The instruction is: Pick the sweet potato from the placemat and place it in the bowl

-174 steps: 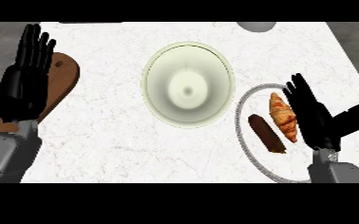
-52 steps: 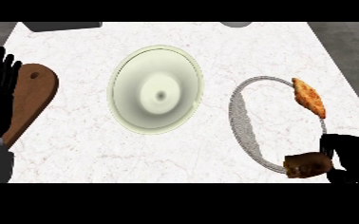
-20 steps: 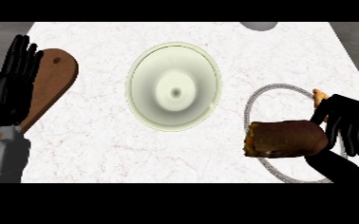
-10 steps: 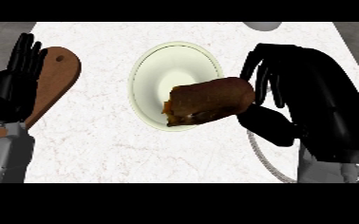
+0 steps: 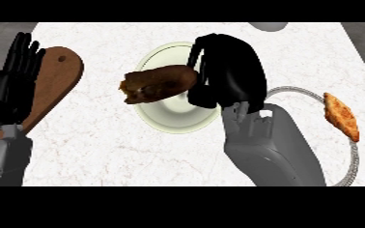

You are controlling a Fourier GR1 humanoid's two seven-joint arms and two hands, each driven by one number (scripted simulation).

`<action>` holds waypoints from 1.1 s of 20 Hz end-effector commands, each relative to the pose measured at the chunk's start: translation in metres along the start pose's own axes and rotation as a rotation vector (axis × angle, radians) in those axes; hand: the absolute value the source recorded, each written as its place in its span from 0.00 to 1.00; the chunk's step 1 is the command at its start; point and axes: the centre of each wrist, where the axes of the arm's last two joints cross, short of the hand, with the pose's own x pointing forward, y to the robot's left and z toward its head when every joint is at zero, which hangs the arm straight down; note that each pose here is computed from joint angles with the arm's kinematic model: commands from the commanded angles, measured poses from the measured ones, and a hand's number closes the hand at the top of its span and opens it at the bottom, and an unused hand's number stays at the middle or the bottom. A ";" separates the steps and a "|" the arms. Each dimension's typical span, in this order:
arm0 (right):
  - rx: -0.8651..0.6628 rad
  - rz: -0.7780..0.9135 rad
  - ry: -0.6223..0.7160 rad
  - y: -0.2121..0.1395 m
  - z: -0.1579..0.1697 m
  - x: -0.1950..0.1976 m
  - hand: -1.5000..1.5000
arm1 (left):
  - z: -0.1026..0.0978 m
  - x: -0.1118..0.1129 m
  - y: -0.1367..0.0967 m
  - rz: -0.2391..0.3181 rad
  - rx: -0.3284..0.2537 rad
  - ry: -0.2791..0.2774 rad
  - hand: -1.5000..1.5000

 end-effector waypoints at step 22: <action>-0.422 -0.480 0.166 0.087 -0.066 -0.078 0.00 | 0.014 -0.009 0.007 0.001 0.013 0.007 0.50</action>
